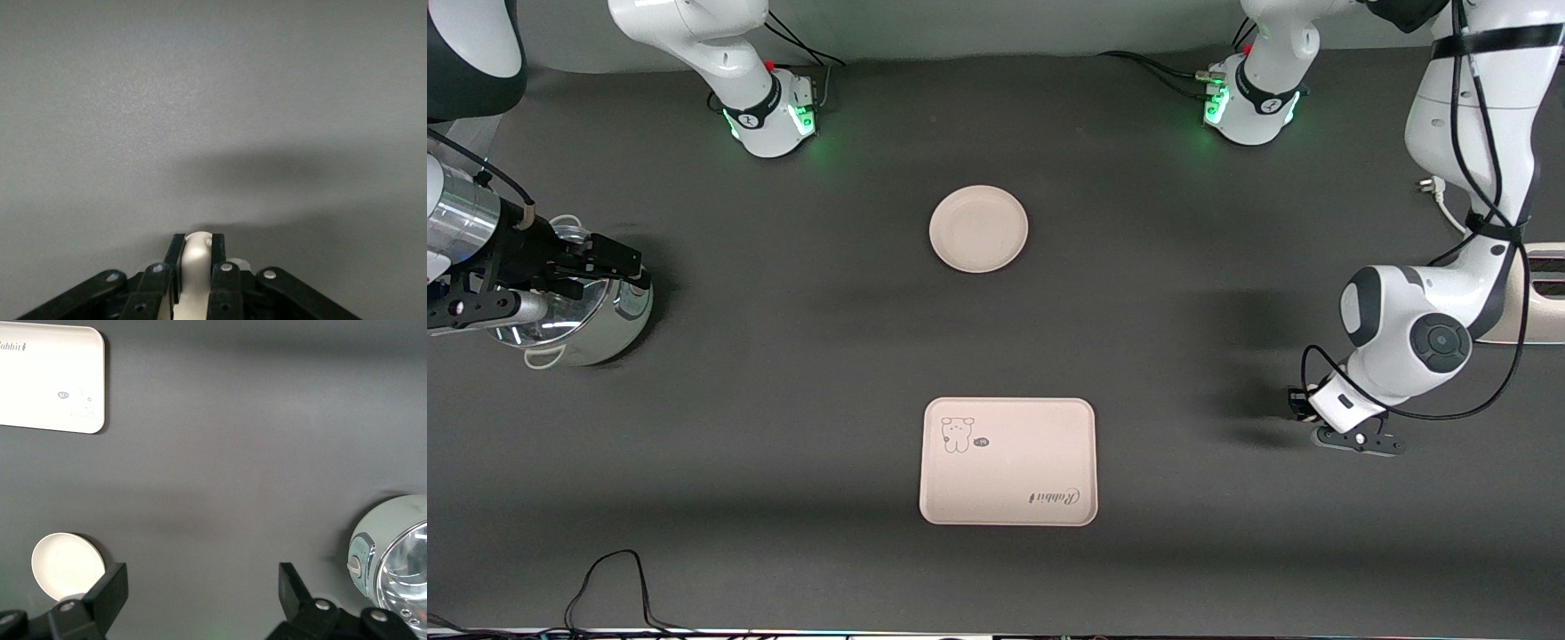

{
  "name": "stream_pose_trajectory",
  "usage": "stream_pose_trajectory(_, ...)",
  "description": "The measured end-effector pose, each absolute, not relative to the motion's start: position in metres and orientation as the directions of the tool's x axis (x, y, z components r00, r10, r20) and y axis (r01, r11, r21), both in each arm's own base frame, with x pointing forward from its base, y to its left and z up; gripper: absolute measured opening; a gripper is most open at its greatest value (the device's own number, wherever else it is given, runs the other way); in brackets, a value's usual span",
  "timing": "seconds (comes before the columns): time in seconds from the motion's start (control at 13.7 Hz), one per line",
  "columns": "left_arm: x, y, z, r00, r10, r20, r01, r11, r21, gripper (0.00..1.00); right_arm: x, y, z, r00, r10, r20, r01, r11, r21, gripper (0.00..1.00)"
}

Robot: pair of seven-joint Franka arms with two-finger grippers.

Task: Place bun in plate and plate on tray
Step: 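Close the left gripper on the white bun and lift it, then carry the bun with the left gripper over the white plate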

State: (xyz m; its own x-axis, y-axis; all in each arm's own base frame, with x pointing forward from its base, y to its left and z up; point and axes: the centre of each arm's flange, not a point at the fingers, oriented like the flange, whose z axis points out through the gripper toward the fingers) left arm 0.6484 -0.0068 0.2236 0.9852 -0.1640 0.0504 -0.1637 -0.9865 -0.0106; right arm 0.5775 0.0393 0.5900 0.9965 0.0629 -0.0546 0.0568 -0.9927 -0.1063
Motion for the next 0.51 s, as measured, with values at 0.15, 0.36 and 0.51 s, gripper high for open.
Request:
stream_pose_trajectory(0.15, 0.647, -0.035, 0.265, 0.989, -0.149, 0.010, -0.149, -0.989, -0.011, 0.20, 0.578, 0.039, 0.590, 0.997, 0.062, -0.055, 0.056, -0.993, -0.106, 1.00)
stream_pose_trajectory(0.36, 0.622, -0.124, 0.330, 0.993, -0.111, -0.025, -0.111, -0.994, -0.007, 0.21, 0.578, 0.039, 0.589, 0.997, 0.062, -0.056, 0.055, -0.993, -0.106, 1.00)
stream_pose_trajectory(0.51, 0.588, -0.199, 0.354, 0.997, -0.073, -0.026, -0.072, -0.997, 0.017, 0.22, 0.578, 0.039, 0.589, 0.997, 0.062, -0.056, 0.055, -0.993, -0.106, 1.00)
